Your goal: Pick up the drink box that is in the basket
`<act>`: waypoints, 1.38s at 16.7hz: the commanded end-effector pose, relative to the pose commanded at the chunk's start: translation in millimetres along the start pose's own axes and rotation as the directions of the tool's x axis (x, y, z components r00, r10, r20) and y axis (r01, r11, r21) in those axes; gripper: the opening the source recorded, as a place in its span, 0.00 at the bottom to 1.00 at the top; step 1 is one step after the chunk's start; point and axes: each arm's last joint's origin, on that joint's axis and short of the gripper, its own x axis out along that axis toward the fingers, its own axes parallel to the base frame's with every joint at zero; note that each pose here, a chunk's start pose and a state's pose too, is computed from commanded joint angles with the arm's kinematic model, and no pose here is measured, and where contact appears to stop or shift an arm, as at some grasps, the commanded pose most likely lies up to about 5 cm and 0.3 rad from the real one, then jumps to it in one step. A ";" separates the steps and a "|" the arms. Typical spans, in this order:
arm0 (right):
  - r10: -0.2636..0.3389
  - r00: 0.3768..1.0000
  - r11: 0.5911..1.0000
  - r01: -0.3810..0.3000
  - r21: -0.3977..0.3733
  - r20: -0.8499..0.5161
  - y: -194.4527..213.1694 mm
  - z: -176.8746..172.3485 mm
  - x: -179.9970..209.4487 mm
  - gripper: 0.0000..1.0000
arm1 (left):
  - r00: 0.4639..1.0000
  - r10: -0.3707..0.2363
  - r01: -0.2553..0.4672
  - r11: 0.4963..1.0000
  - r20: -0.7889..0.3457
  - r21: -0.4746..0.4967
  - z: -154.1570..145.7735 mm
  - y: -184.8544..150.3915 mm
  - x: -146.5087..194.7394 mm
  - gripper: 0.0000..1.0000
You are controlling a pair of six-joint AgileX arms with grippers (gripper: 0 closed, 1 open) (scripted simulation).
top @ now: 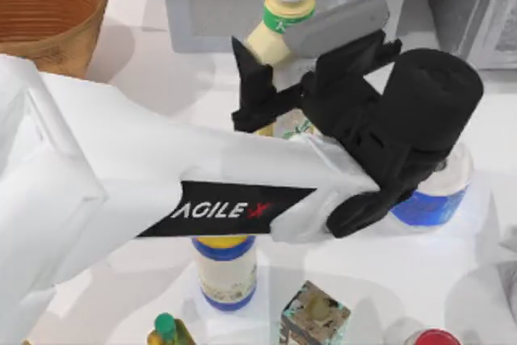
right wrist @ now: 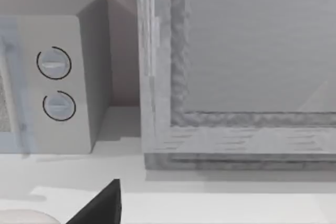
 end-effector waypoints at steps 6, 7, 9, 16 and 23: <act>0.000 1.000 1.000 0.000 0.000 0.000 0.0 0.0 0.0 1.00 | 0.999 0.033 -0.033 0.999 0.016 0.002 -23.8 -16.2 -27.3 0.00; 0.000 1.000 1.000 0.000 0.000 0.000 0.0 0.0 0.0 1.00 | 0.999 0.033 -0.033 0.999 0.016 0.002 -23.8 -16.2 -27.3 0.00; 0.000 1.000 1.000 0.000 0.000 0.000 0.0 0.0 0.0 1.00 | 0.992 -0.124 0.123 0.982 -0.006 0.143 -34.2 -38.7 -26.6 0.00; 0.000 1.000 1.000 0.000 0.000 0.000 0.0 0.0 0.0 1.00 | 1.000 0.016 -0.016 1.000 0.013 0.010 -70.3 -15.9 11.4 0.00; 0.000 1.000 1.000 0.000 0.000 0.000 0.0 0.0 0.0 1.00 | 0.999 0.033 -0.033 0.999 0.016 0.002 -72.8 -14.1 15.3 0.23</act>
